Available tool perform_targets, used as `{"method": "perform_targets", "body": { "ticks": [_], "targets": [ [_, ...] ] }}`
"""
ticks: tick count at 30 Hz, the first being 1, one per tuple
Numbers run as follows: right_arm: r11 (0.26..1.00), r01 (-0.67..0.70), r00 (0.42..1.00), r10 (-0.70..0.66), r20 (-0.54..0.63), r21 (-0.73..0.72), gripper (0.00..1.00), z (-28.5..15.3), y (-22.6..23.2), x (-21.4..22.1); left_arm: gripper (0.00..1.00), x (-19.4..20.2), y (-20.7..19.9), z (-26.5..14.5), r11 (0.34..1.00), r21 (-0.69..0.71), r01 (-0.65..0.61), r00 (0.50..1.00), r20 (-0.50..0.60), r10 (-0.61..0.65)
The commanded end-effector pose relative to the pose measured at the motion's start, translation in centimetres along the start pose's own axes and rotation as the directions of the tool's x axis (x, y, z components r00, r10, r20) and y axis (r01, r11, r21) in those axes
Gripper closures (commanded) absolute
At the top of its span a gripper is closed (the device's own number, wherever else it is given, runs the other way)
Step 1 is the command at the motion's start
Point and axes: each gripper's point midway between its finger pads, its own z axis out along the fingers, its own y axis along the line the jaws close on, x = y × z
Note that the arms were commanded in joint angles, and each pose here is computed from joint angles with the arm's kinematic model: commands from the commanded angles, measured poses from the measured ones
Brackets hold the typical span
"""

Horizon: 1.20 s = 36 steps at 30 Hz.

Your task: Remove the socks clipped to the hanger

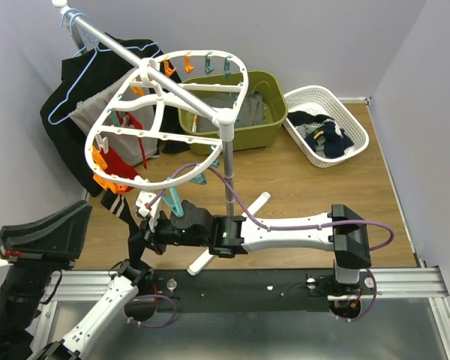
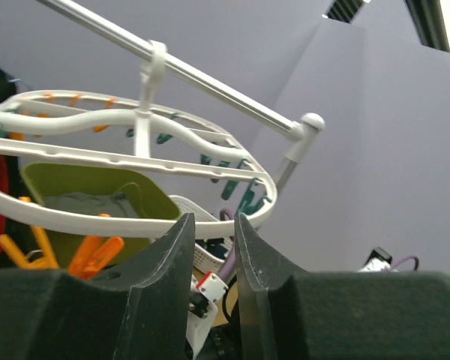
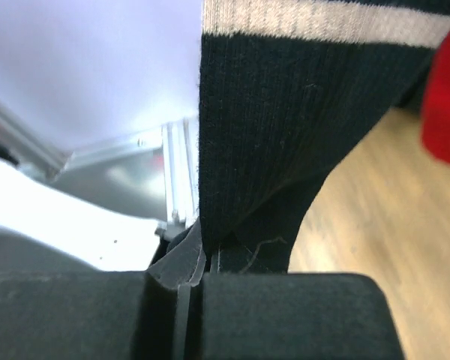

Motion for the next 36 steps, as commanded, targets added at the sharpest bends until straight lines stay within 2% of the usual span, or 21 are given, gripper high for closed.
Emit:
{"method": "perform_targets", "body": {
  "ticks": [1,4,9,15,20,28,33,36],
  "targets": [
    [0.995,-0.056,0.996,0.049,-0.077,-0.084,0.99,-1.5,1.8,2.2,0.64,0.5,5.7,-0.1,0.945,-0.327,-0.005,0.999,-0.036,-0.007],
    [0.993,-0.074,0.994,0.066,-0.092,-0.093,0.99,-2.1,1.9,2.7,0.64,1.7,6.9,0.0,0.918,-0.393,-0.042,0.994,-0.105,0.000],
    [0.992,-0.075,0.994,0.066,-0.093,-0.105,0.99,-3.1,2.2,2.0,0.62,4.4,7.1,-0.2,0.932,-0.354,-0.073,0.981,-0.193,0.004],
    [0.992,-0.081,0.994,0.073,-0.075,-0.099,0.99,-4.6,2.2,1.1,0.58,8.1,8.1,-0.3,0.922,-0.379,-0.078,0.949,-0.311,-0.048],
    [0.992,-0.088,0.995,0.083,-0.062,-0.085,0.99,-5.6,2.0,1.1,0.51,8.8,10.3,-0.2,0.857,-0.514,-0.038,0.953,-0.276,-0.122],
    [0.991,-0.098,0.993,0.092,-0.072,-0.086,0.99,-5.5,2.0,1.8,0.48,10.6,11.0,1.7,0.838,-0.546,-0.005,0.945,-0.277,-0.175],
    [0.992,-0.093,0.994,0.088,-0.062,-0.086,0.99,-5.6,2.0,1.5,0.44,11.3,12.6,1.8,0.776,-0.631,0.003,0.944,-0.255,-0.210],
    [0.992,-0.088,0.994,0.083,-0.066,-0.092,0.99,-5.4,2.1,1.6,0.44,11.2,12.9,2.3,0.763,-0.647,0.008,0.949,-0.235,-0.209]
  ]
}}
